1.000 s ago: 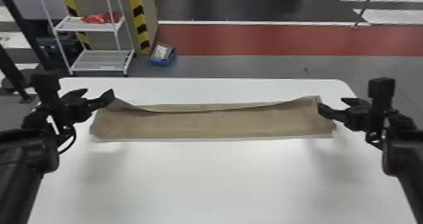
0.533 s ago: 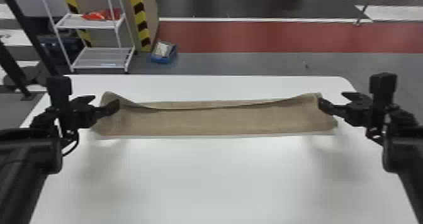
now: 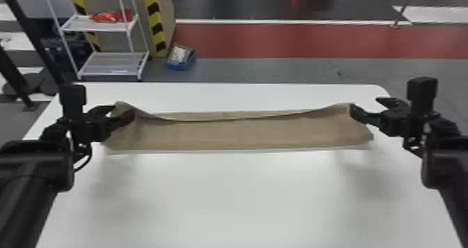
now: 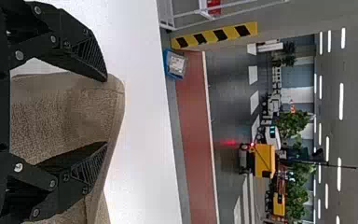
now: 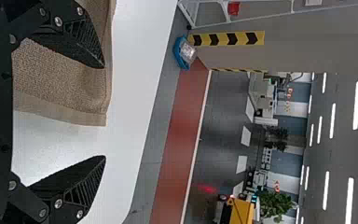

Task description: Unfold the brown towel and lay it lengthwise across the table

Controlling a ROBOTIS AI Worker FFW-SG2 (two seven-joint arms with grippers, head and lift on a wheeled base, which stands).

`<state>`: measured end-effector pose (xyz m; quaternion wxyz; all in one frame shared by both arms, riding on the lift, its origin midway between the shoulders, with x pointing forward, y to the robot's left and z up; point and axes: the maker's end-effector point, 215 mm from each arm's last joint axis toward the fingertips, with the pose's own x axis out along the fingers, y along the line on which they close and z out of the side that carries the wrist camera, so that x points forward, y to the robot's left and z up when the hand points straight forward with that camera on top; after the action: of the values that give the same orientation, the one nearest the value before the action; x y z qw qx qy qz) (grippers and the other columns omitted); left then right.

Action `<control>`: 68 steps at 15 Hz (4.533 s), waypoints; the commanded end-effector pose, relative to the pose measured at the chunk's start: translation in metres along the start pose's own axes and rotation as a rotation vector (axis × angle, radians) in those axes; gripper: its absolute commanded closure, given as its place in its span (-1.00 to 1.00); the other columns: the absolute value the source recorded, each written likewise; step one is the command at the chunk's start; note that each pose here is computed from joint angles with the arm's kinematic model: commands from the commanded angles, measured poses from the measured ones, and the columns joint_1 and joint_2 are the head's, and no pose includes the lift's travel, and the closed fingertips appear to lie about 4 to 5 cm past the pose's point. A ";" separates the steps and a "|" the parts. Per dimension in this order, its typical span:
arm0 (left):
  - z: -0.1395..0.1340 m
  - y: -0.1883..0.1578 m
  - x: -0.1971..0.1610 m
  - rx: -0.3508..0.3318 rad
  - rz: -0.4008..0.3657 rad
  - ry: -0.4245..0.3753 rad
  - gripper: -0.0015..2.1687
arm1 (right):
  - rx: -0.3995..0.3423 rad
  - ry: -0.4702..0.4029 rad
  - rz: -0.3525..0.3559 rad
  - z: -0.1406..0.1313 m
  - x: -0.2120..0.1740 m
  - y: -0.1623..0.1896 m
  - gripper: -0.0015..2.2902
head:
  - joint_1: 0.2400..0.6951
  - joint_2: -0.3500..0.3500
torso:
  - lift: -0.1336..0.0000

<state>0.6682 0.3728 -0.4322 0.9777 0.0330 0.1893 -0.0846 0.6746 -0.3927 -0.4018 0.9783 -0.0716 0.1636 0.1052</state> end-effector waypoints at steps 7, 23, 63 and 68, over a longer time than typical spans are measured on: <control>0.008 -0.006 0.000 -0.001 -0.006 -0.034 0.65 | -0.005 -0.008 -0.007 0.006 0.001 -0.003 -0.81 | 0.98 -0.06 | -0.82; 0.002 0.023 0.001 0.063 0.084 0.018 -0.69 | -0.013 -0.017 0.002 0.008 0.002 0.002 -0.81 | 0.98 0.00 | -0.82; 0.017 -0.043 0.014 0.086 -0.065 -0.001 0.42 | 0.082 0.121 0.045 -0.061 -0.008 0.003 -0.40 | 1.00 -0.18 | -0.81; 0.012 -0.042 0.012 0.070 -0.068 0.010 0.42 | 0.106 0.149 0.073 -0.064 -0.010 0.006 0.05 | 1.00 -0.17 | -0.81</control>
<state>0.6782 0.3271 -0.4239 0.9725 0.0635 0.1860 -0.1246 0.6442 -0.3982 -0.4588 0.9624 -0.0241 0.2389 0.1271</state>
